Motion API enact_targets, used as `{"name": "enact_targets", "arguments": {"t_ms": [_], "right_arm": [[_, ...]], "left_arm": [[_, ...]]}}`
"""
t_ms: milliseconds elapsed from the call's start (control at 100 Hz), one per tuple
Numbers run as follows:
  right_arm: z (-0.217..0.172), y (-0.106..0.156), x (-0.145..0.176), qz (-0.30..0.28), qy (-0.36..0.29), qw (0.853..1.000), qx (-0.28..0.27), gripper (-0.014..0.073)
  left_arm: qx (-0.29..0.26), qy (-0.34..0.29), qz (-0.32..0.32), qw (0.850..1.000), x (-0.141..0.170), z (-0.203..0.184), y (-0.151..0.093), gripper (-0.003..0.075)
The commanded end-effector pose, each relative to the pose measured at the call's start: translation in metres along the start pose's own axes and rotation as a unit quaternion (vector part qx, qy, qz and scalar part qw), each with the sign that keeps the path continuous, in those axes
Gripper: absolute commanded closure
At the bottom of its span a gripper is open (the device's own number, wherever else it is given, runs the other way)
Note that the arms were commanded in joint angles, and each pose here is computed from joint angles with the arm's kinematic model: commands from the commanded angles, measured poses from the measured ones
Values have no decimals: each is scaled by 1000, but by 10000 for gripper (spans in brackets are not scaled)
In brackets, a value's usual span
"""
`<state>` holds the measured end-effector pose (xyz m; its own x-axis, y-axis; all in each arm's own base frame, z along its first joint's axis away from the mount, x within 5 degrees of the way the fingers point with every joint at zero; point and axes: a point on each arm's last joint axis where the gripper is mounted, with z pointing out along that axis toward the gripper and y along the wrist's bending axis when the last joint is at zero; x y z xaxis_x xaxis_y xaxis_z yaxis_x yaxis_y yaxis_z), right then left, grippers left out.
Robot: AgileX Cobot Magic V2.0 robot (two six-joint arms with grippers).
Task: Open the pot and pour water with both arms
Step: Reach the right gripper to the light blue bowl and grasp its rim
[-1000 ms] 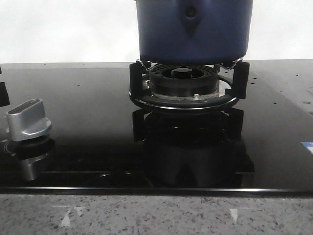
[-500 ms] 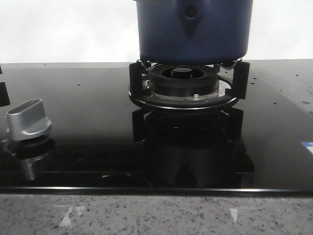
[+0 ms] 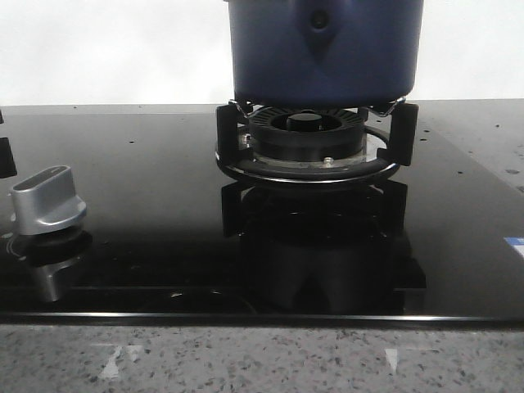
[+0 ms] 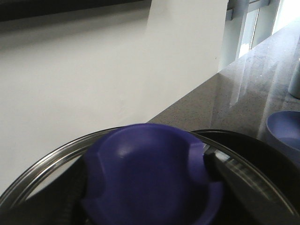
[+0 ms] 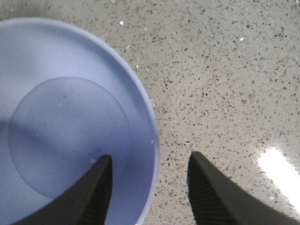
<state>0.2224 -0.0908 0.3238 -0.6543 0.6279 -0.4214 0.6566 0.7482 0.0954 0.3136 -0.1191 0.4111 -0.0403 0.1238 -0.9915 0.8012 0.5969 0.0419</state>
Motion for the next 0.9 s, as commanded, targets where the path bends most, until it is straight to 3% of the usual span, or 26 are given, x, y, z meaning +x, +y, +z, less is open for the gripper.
{"name": "enact_targets", "arguments": {"t_ms": [0, 310, 560, 890], "right_arm": [[-10, 0, -7, 12, -36, 999, -17, 266], [1, 4, -10, 19, -21, 999, -25, 269], [2, 5, -10, 20, -25, 999, -28, 419], [10, 3, -5, 19, -18, 999, -26, 428]], "left_arm": [[-1, -55, -13, 998, -27, -13, -7, 406], [-1, -55, -13, 998, -27, -13, -7, 406], [-1, -55, -13, 998, -27, -13, -7, 406], [-1, -55, -13, 998, -27, -13, -7, 406]]}}
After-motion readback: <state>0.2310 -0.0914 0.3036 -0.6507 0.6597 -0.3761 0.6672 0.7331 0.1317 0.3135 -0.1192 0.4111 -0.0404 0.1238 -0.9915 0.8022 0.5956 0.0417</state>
